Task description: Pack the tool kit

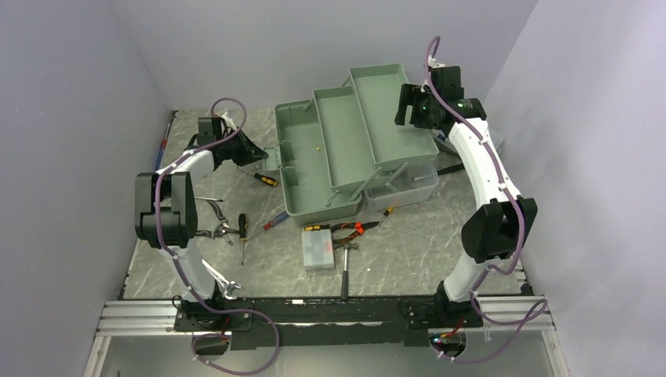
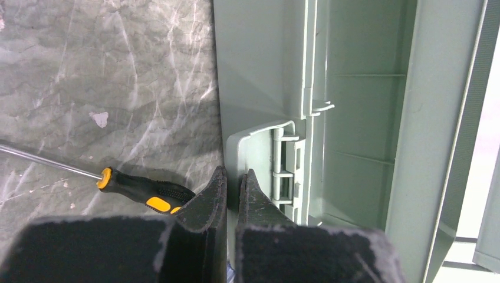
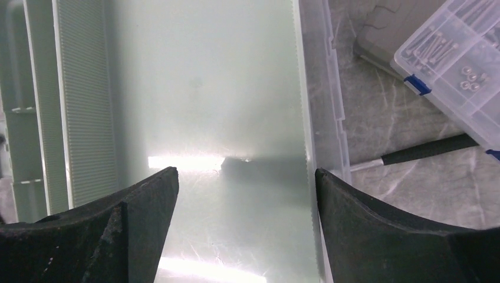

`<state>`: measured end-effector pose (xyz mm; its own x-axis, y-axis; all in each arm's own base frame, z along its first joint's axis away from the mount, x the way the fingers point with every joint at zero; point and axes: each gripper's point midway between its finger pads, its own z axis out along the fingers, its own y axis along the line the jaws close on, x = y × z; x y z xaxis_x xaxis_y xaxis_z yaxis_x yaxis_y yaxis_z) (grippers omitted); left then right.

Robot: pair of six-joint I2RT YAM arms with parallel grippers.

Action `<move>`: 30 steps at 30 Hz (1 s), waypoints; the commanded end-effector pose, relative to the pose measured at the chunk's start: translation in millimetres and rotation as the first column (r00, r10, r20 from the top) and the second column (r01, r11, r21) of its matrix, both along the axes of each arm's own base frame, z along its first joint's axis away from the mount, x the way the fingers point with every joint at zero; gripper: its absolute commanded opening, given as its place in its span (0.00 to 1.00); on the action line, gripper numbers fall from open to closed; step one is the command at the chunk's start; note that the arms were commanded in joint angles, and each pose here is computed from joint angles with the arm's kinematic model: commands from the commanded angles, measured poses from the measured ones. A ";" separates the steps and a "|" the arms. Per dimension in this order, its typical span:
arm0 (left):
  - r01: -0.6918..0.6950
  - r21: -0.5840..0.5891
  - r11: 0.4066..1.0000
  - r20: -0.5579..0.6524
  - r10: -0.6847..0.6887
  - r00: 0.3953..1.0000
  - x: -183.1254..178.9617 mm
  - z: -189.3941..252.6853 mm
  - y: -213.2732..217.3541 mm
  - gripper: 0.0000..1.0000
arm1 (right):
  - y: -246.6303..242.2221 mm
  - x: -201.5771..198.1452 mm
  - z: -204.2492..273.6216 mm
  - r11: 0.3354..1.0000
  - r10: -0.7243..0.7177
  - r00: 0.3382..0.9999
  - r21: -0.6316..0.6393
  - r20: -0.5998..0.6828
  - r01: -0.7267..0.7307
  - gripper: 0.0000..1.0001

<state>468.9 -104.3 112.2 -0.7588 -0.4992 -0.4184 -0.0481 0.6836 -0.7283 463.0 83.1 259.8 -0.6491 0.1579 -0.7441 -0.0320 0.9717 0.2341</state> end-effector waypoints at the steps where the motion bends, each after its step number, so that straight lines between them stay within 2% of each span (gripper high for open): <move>1: 0.022 0.033 0.999 0.072 -0.024 0.997 0.7 14.0 5.2 0.04 | 26.1 -11.1 63.5 0.996 0.050 0.989 -0.077 0.139 -0.040 0.87; 5: -0.011 0.080 0.997 0.094 0.004 0.996 -1.6 22.1 12.4 0.24 | 62.2 -20.8 70.6 0.987 0.134 0.981 -0.102 0.143 -0.120 0.86; 9: -0.035 0.117 0.993 0.109 0.022 0.994 -4.2 29.8 18.6 0.48 | 62.2 -21.8 68.2 0.987 0.119 0.983 -0.127 0.139 -0.101 0.87; 12: -0.056 0.134 0.989 0.123 0.039 0.992 -6.5 35.6 22.7 0.66 | 48.3 -19.7 68.5 0.986 0.058 0.987 -0.166 0.149 -0.033 0.89; 18: -0.200 0.251 0.947 0.147 0.167 0.975 -10.8 47.0 56.8 0.98 | 45.9 -24.5 86.2 0.990 0.046 0.978 -0.143 0.206 -0.017 0.88; 21: -0.290 0.232 0.928 0.146 0.262 0.954 -15.5 49.8 78.6 0.99 | 45.9 -28.3 91.2 0.992 0.047 0.972 -0.127 0.231 -0.017 0.87; 25: -0.434 0.255 0.864 0.080 0.428 0.900 -24.5 40.2 114.6 0.99 | 44.5 -32.7 97.3 0.994 0.035 0.963 -0.106 0.268 -0.006 0.85; 27: -0.485 0.291 0.825 0.025 0.500 0.866 -28.0 33.3 127.6 0.99 | 44.1 -34.2 99.5 0.995 0.030 0.959 -0.098 0.282 -0.003 0.85; 30: -0.499 0.311 0.809 -0.101 0.551 0.829 -28.2 15.9 132.8 0.97 | 46.0 -35.6 100.8 0.997 0.032 0.956 -0.081 0.290 -0.009 0.84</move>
<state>441.8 13.2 137.2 -0.5184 -0.6540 -0.5509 -0.4028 0.7550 -0.5174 426.0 128.7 334.1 -0.4927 0.0320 -0.8696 -0.1084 0.9893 0.0978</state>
